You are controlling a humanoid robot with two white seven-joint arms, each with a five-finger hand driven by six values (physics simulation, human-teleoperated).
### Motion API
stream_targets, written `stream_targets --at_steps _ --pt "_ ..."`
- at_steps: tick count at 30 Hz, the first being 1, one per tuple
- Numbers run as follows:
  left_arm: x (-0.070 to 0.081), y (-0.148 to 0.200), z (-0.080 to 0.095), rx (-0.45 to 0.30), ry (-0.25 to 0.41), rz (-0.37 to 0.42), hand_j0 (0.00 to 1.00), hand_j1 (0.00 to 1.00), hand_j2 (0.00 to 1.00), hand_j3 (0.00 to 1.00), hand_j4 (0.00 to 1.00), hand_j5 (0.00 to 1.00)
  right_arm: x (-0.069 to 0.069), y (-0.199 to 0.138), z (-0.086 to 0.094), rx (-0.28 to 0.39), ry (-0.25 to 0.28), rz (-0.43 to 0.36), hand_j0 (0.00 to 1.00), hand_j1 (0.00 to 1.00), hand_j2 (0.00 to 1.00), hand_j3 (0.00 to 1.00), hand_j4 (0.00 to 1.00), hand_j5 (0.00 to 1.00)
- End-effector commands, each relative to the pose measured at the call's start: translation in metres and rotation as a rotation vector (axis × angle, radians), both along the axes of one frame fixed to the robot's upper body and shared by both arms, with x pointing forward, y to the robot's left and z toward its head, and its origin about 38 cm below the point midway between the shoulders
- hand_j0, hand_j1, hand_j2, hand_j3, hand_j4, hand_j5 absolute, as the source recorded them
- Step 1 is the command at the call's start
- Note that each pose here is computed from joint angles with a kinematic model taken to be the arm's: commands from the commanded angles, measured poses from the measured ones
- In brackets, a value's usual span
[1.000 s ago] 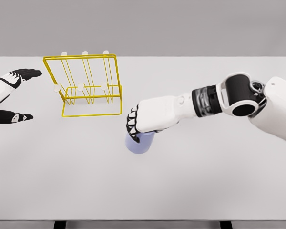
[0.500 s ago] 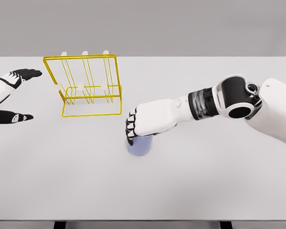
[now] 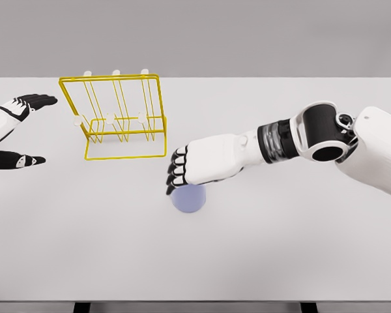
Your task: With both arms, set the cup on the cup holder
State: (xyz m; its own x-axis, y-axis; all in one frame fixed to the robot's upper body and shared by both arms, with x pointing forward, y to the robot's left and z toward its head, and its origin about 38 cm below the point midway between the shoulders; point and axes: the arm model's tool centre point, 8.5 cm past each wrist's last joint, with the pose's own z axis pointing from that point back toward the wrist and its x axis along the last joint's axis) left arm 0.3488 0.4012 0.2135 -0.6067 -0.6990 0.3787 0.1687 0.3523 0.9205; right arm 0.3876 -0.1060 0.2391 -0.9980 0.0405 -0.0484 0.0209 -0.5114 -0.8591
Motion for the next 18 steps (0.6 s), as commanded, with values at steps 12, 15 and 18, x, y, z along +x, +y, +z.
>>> stream_targets --at_steps 12,15,18 --pt "0.002 0.006 0.019 0.109 0.004 -0.026 1.0 1.0 1.0 1.0 1.0 1.0 0.032 -0.12 0.124 0.438 -0.094 -0.306 1.0 1.0 1.0 1.0 1.0 1.0" --pt "0.003 0.008 0.036 0.182 -0.018 -0.041 1.0 1.0 1.0 1.0 1.0 1.0 0.024 -0.158 0.124 0.529 -0.112 -0.396 1.0 1.0 1.0 1.0 1.0 1.0" --pt "0.006 0.013 0.064 0.286 -0.019 -0.067 1.0 1.0 1.0 1.0 1.0 1.0 0.013 -0.167 0.09 0.55 -0.043 -0.435 1.0 1.0 1.0 1.0 1.0 1.0"
